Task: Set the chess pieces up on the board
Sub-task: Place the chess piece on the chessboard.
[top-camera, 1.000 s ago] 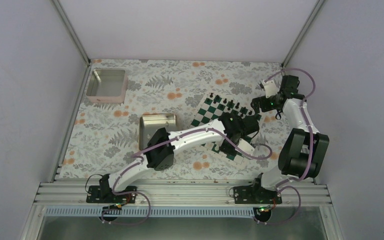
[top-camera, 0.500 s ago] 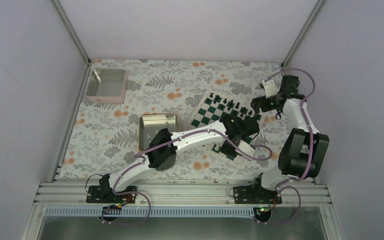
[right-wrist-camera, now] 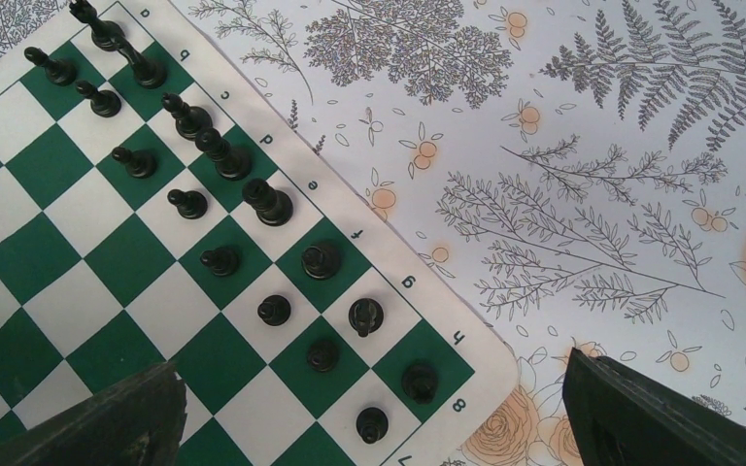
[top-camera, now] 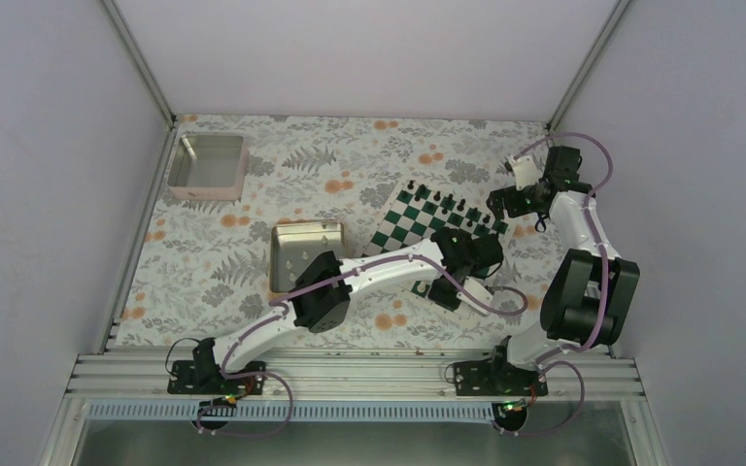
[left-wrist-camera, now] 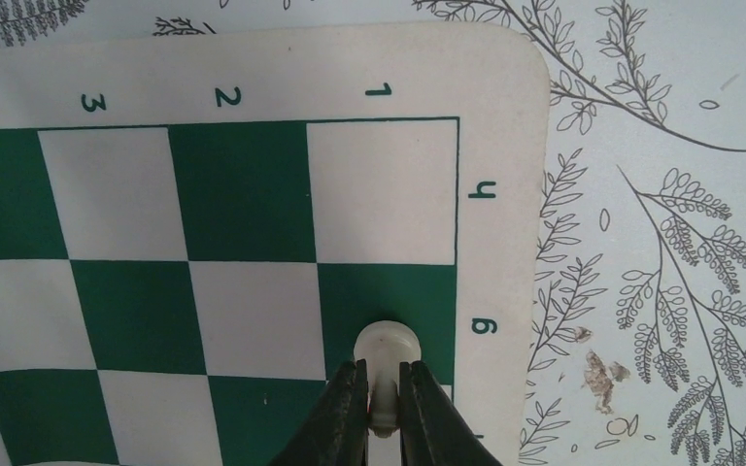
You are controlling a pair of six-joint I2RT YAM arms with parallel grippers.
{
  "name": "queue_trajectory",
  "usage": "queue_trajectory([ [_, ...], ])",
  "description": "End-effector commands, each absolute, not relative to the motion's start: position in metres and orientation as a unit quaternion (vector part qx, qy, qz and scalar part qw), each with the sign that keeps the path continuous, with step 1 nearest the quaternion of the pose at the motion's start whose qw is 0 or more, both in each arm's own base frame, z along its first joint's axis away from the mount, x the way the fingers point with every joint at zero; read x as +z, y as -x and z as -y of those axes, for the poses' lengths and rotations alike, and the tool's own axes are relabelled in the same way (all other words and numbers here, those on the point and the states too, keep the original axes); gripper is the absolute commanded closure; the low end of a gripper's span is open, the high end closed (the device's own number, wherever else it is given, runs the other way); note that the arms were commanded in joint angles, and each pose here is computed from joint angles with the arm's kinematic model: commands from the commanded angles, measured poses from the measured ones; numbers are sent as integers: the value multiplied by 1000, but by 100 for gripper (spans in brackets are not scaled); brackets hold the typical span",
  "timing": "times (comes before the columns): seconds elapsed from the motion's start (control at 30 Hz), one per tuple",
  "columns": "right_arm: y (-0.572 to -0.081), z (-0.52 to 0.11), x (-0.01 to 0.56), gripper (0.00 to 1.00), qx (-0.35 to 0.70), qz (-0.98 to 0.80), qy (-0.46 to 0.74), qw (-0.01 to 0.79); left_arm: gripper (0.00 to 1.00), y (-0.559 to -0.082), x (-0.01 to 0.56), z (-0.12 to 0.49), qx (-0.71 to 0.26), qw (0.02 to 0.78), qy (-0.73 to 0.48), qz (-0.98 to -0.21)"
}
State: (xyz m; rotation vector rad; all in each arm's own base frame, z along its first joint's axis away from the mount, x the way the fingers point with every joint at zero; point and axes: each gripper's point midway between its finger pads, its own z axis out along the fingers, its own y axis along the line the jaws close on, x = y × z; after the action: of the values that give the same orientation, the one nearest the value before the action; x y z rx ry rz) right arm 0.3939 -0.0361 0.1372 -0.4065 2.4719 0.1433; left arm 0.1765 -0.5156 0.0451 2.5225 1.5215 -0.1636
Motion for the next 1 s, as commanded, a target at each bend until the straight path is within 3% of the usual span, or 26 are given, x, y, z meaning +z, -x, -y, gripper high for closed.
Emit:
queue_trajectory([
  [0.0, -397, 38, 153, 0, 57, -930, 150, 330, 90, -174, 48, 521, -59, 104, -856, -503],
  [0.57, -397, 37, 153, 0, 58, -930, 152, 330, 83, -173, 51, 520, -57, 102, -856, -503],
  [0.97, -396, 38, 149, 0, 58, -931, 151, 326, 55, -185, 88, 507, -18, 128, -850, -510],
])
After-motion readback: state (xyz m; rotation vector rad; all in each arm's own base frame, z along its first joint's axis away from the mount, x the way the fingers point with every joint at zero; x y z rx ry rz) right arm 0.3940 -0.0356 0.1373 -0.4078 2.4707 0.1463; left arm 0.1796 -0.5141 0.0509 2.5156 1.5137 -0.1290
